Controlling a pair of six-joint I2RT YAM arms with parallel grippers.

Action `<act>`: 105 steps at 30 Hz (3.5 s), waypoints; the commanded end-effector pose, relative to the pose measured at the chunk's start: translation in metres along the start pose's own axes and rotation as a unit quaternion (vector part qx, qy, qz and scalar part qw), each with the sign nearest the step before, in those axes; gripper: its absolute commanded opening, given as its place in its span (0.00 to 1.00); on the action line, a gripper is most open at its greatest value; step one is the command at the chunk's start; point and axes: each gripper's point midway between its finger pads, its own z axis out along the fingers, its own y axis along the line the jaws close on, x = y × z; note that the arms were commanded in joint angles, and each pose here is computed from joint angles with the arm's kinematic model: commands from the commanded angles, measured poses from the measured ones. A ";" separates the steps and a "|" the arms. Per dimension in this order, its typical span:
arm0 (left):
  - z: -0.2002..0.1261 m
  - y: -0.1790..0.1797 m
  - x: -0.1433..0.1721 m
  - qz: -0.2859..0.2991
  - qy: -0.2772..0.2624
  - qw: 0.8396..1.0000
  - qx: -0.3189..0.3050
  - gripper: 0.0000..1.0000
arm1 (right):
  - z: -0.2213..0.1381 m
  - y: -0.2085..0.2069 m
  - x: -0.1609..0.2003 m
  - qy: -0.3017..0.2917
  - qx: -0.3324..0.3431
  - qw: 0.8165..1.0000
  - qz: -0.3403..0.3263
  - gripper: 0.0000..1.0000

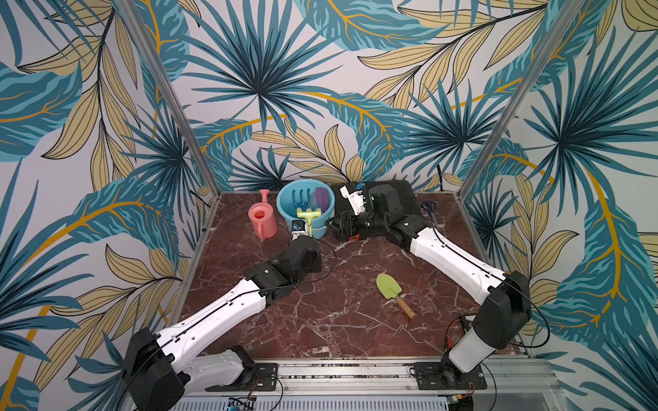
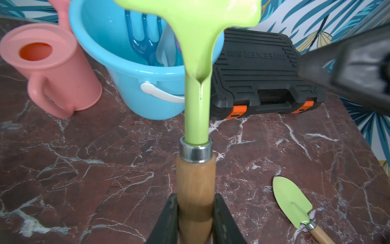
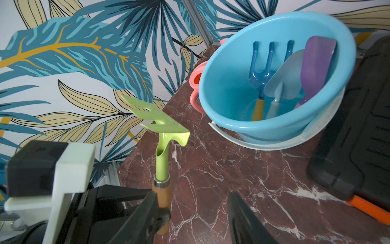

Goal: Organize the gardening tools
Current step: Pick up the gardening tool from the center of the board, then place the gardening tool in the container.

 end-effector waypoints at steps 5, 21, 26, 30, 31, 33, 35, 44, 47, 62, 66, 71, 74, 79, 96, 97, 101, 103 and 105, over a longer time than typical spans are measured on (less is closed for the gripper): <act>-0.004 -0.034 -0.014 0.016 -0.014 0.998 0.058 0.04 | 0.003 0.015 -0.013 -0.017 -0.037 0.999 0.017 0.49; -0.014 -0.054 -0.019 0.009 -0.034 0.994 0.100 0.04 | 0.012 0.003 -0.018 -0.030 -0.051 0.996 0.073 0.37; -0.018 -0.055 -0.022 0.011 -0.043 0.994 0.100 0.04 | 0.013 -0.008 -0.019 -0.038 -0.044 0.993 0.100 0.37; -0.020 -0.049 -0.024 0.011 -0.051 0.995 0.086 0.03 | 0.012 -0.019 -0.021 -0.046 -0.022 0.993 0.110 0.37; -0.020 -0.048 -0.024 0.010 -0.052 0.995 0.082 0.03 | 0.012 -0.021 -0.022 -0.049 -0.016 0.992 0.112 0.37; -0.020 -0.043 -0.024 0.008 -0.054 0.996 0.071 0.03 | 0.011 -0.024 -0.023 -0.051 -0.009 0.992 0.114 0.36; -0.020 -0.044 -0.025 0.009 -0.054 0.996 0.072 0.03 | 0.011 -0.022 -0.023 -0.052 -0.012 0.992 0.113 0.36; -0.015 -0.068 -0.016 0.017 -0.035 0.991 0.131 0.02 | 0.011 -0.013 -0.029 -0.065 -0.048 0.990 0.119 0.26; -0.015 -0.071 -0.015 0.018 -0.032 0.990 0.139 0.01 | 0.011 -0.013 -0.031 -0.071 -0.058 0.988 0.126 0.19; -0.014 -0.064 -0.023 0.006 -0.048 0.992 0.117 0.52 | -0.009 -0.004 -0.048 -0.104 -0.064 0.987 0.104 0.00; -0.015 -0.057 -0.028 -0.006 -0.056 0.993 0.103 0.71 | -0.013 0.002 -0.060 -0.113 -0.066 0.988 0.082 0.00; -0.028 -0.038 -0.044 -0.024 -0.083 0.994 0.068 0.93 | -0.016 0.006 -0.079 -0.127 -0.064 0.988 0.057 0.00; -0.039 -0.017 -0.050 -0.034 -0.096 0.994 0.039 1.00 | -0.016 0.007 -0.095 -0.145 -0.062 0.987 0.042 0.00; -0.060 0.018 -0.054 -0.061 -0.119 0.991 0.004 1.00 | -0.014 0.005 -0.127 -0.188 -0.051 0.981 0.017 0.00; -0.117 0.086 -0.021 -0.144 -0.143 0.979 -0.022 1.00 | 0.051 -0.063 -0.197 -0.352 0.024 0.934 -0.064 0.00; -0.119 0.087 -0.020 -0.145 -0.141 0.979 -0.021 1.00 | 0.056 -0.068 -0.197 -0.353 0.025 0.933 -0.061 0.00; -0.123 0.089 -0.013 -0.149 -0.130 0.980 -0.015 1.00 | 0.087 -0.087 -0.185 -0.341 0.023 0.939 -0.045 0.00; -0.124 0.090 -0.010 -0.149 -0.127 0.981 -0.014 1.00 | 0.098 -0.092 -0.178 -0.340 0.020 0.940 -0.037 0.00; -0.125 0.092 -0.008 -0.148 -0.124 0.981 -0.015 1.00 | 0.111 -0.094 -0.170 -0.334 0.021 0.942 -0.035 0.00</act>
